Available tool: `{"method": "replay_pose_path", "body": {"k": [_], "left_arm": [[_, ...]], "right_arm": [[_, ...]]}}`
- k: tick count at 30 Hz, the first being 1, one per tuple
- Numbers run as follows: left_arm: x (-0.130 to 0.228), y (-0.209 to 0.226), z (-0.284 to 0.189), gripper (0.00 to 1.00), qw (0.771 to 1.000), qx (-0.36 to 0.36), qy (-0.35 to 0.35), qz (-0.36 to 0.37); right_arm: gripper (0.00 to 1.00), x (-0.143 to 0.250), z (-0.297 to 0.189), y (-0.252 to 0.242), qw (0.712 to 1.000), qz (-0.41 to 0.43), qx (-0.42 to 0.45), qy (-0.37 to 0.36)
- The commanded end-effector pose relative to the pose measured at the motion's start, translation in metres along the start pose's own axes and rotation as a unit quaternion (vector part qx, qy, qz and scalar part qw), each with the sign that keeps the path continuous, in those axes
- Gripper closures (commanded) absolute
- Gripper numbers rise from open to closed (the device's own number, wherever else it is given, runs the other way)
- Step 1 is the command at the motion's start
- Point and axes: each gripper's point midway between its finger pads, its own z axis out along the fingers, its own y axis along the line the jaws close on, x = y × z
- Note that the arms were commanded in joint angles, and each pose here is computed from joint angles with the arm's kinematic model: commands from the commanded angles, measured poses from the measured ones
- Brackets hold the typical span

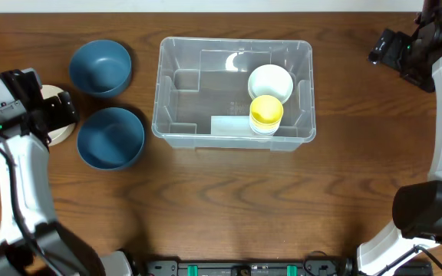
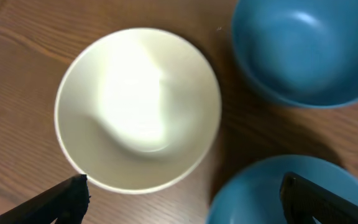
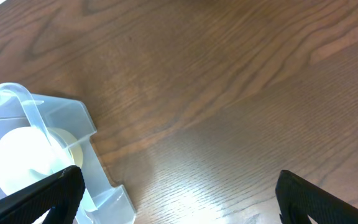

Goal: Pack container
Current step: 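Move the left gripper to the cream bowl and grasp its rim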

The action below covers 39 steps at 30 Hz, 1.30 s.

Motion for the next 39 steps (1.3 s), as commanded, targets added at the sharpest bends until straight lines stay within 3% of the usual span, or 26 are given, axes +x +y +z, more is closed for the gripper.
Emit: {"method": "replay_pose_path", "body": {"k": [1, 15, 23, 28, 32, 33, 39], "left_arm": [[0.001, 0.005, 0.016, 0.02, 1.000, -0.005, 0.009, 0.009], [0.007, -0.030, 0.085, 0.02, 0.995, 0.102, 0.012, 0.004], [0.022, -0.031, 0.118, 0.00, 0.994, 0.105, 0.028, 0.003], [0.023, -0.031, 0.120, 0.57, 0.994, 0.104, 0.029, 0.002], [0.024, -0.031, 0.120, 0.90, 0.994, 0.104, 0.031, 0.002], [0.024, -0.031, 0.119, 0.94, 0.994, 0.104, 0.032, 0.002], [0.026, -0.030, 0.111, 0.94, 0.994, 0.100, 0.040, -0.003]], "right_arm": [[0.01, -0.004, -0.010, 0.000, 1.000, 0.000, -0.002, -0.014], [0.01, -0.004, -0.010, 0.000, 1.000, 0.000, -0.002, -0.014], [0.01, -0.004, -0.010, 0.000, 1.000, 0.000, -0.002, -0.014], [0.01, -0.004, -0.010, 0.000, 1.000, 0.000, -0.002, -0.014], [0.01, -0.004, -0.010, 0.000, 1.000, 0.000, -0.002, -0.014], [0.01, -0.004, -0.010, 0.000, 1.000, 0.000, -0.002, -0.014], [0.01, -0.004, -0.010, 0.000, 1.000, 0.000, -0.002, -0.014]]}}
